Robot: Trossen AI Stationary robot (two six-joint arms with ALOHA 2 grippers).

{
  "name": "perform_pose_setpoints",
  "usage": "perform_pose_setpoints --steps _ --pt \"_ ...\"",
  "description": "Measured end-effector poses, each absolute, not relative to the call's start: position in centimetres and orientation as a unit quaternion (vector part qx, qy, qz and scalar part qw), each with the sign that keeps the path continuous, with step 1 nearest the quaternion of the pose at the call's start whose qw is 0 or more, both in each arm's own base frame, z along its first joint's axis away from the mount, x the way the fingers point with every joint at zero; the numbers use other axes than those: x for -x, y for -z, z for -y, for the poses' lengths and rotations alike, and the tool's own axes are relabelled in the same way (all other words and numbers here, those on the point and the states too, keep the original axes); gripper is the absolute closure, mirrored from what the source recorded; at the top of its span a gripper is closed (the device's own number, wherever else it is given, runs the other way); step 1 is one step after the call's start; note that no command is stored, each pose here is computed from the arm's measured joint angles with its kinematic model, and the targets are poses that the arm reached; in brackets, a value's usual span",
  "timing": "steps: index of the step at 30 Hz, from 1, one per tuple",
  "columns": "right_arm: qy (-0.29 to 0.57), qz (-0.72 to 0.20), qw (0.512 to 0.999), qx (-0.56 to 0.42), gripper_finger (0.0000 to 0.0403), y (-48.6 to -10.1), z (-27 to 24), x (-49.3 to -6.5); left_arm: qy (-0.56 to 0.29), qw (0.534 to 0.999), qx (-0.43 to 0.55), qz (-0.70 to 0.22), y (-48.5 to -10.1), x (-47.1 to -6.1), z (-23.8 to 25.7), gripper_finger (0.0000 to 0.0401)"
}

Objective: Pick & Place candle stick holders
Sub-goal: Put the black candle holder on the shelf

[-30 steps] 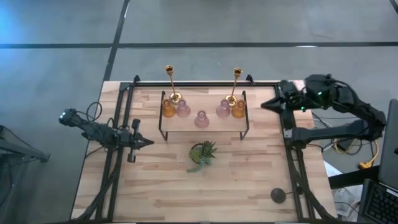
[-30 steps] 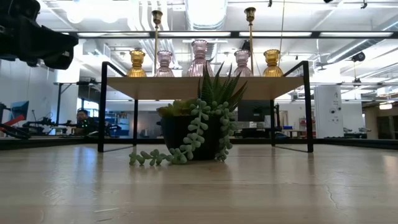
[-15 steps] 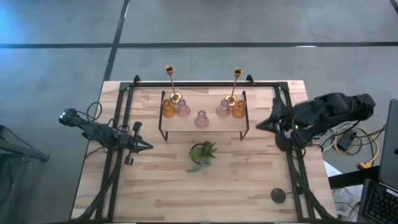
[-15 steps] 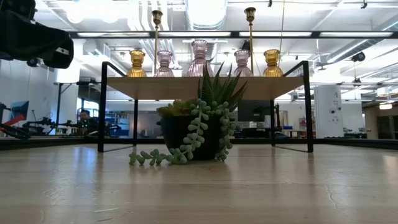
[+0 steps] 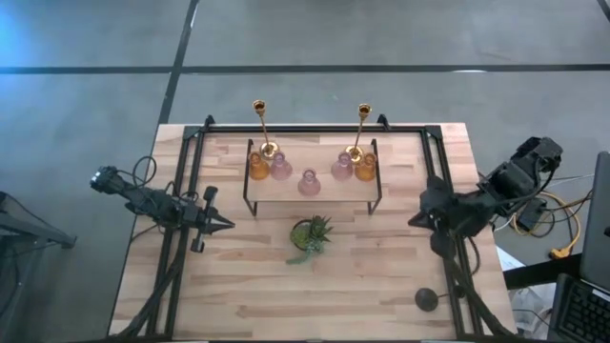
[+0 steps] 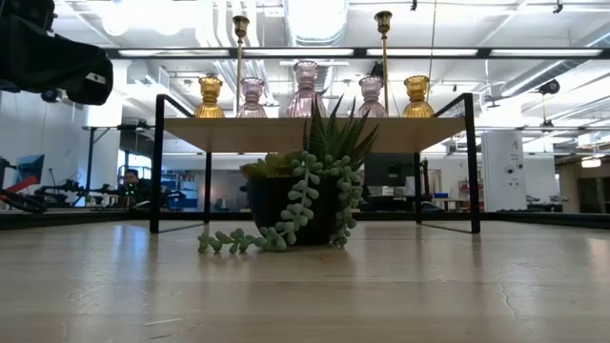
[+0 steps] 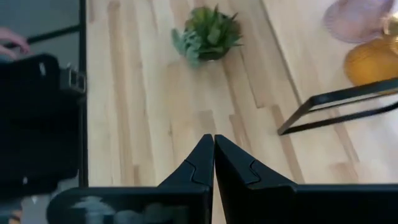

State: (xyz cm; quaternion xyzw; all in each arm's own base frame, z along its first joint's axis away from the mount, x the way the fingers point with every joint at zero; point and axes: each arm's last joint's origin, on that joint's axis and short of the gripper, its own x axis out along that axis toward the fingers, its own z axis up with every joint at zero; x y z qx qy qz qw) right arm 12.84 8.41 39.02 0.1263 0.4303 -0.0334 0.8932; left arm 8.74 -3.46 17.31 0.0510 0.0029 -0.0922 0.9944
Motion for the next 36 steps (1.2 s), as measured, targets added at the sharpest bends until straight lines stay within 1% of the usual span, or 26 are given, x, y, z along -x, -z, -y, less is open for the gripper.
perform_pose_setpoints --steps 7,11,14,16,18,23,25,30,36 --pt "-0.054 -0.423 0.905 -0.011 0.0395 -38.9 -9.0 -11.2 0.092 0.994 -0.051 -0.003 -17.3 -8.7 3.5 0.0376" --pt "-0.094 -0.41 0.906 0.04 0.0395 -38.0 -8.5 -10.1 0.092 0.994 -0.051 -0.003 -17.3 -8.7 3.5 0.0376" --pt "-0.158 -0.386 0.908 0.046 0.0395 -37.3 -8.3 -9.5 0.092 0.994 -0.051 -0.003 -17.3 -8.7 3.5 0.0376" --pt "-0.231 -0.356 0.904 0.041 0.0395 -37.0 -8.3 -9.1 0.092 0.994 -0.051 -0.003 -17.3 -8.7 3.5 0.0376" --pt "-0.297 -0.349 0.888 0.023 0.0395 -36.6 -8.2 -8.5 0.092 0.994 -0.051 -0.003 -17.3 -8.7 3.5 0.0375" --pt "-0.373 -0.354 0.857 0.0 0.0395 -35.3 -7.4 -7.0 0.092 0.994 -0.051 -0.003 -17.3 -8.7 3.5 0.0375" --pt "-0.386 -0.344 0.856 0.014 0.0395 -34.6 -7.3 -6.8 0.092 0.994 -0.051 -0.003 -17.3 -8.7 3.5 0.0375" --pt "-0.39 -0.323 0.862 -0.001 0.0395 -32.6 -8.2 -7.7 0.092 0.994 -0.051 -0.003 -17.3 -8.7 3.5 0.0375" --pt "-0.349 -0.409 0.843 -0.039 0.0395 -29.2 -8.7 -8.0 0.092 0.994 -0.051 -0.003 -17.3 -8.7 3.5 0.0375"
